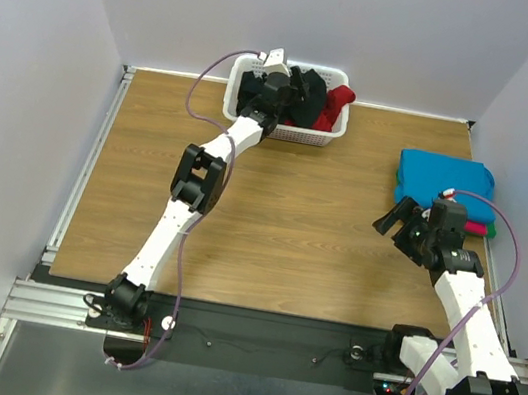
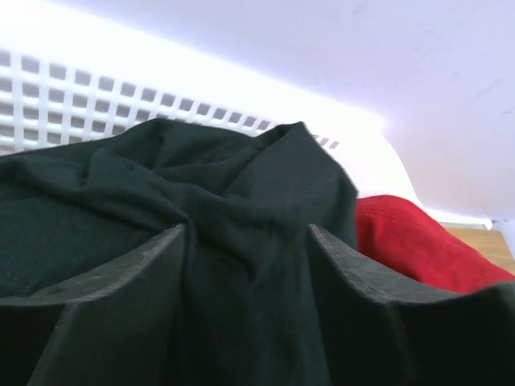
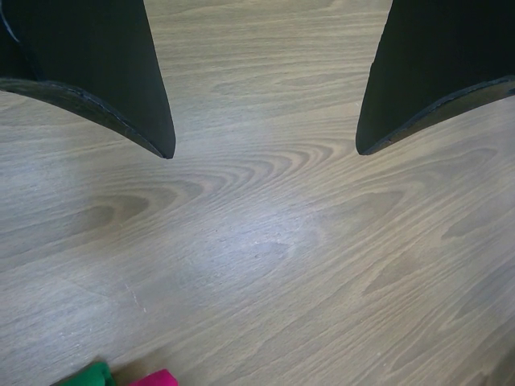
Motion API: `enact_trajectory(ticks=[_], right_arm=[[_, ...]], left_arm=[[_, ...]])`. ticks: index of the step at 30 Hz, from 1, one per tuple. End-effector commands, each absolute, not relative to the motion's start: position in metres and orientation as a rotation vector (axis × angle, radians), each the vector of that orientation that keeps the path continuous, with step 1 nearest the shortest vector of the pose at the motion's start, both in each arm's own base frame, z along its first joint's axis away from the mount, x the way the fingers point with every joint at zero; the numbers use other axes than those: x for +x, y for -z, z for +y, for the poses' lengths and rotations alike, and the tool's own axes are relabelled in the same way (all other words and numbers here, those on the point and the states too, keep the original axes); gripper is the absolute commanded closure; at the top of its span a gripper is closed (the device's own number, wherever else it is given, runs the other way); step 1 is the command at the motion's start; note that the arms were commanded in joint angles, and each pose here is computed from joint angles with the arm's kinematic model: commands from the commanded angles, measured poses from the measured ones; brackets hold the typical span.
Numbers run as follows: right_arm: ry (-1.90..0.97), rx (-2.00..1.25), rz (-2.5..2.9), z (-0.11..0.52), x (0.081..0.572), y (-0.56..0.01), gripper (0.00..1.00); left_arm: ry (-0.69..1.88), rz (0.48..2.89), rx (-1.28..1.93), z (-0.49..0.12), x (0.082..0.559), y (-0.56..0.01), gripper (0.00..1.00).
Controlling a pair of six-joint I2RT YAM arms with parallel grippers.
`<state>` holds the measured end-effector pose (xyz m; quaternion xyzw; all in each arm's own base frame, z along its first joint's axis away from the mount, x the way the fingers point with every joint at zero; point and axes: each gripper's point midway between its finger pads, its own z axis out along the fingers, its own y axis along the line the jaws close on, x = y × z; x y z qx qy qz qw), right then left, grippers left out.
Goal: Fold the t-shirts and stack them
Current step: Grab the tshirt from the pile
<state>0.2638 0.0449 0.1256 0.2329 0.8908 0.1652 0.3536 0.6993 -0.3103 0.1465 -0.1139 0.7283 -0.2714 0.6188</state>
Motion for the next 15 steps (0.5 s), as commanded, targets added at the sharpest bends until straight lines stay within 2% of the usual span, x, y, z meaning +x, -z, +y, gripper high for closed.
enact_trajectory(ticks=[1,2,3,4,5,6,8,12,15], right_arm=[[-0.397,0.587,2.248,0.039,0.273,-0.134,0.0],[-0.395,0.583,2.248,0.039,0.274,-0.134,0.0],[-0.392,0.585,2.248,0.038,0.274,-0.133,0.0],[-0.389,0.592,2.252,0.038,0.274,-0.132,0.0],[-0.385,0.594,2.253,0.037,0.274,-0.132,0.0],[-0.379,0.594,2.252,0.036,0.274,-0.132,0.0],[-0.371,0.601,2.256,0.035,0.274,-0.13,0.0],[-0.362,0.608,2.259,0.034,0.274,-0.128,0.0],[-0.357,0.61,2.259,0.033,0.274,-0.127,0.0]], left_arm=[[0.658,1.529,-0.306,-0.305,0.707,-0.195,0.37],[0.668,1.521,-0.304,-0.307,0.707,-0.195,0.38],[0.684,1.512,-0.311,-0.308,0.708,-0.196,0.45],[0.701,1.51,-0.322,-0.309,0.708,-0.193,0.57],[0.712,1.51,-0.328,-0.31,0.708,-0.191,0.62],[0.722,1.5,-0.334,-0.311,0.709,-0.192,0.83],[0.746,1.505,-0.325,-0.315,0.708,-0.188,1.0],[0.771,1.465,-0.259,-0.321,0.7,-0.209,1.0],[0.779,1.42,-0.202,-0.321,0.686,-0.255,1.0]])
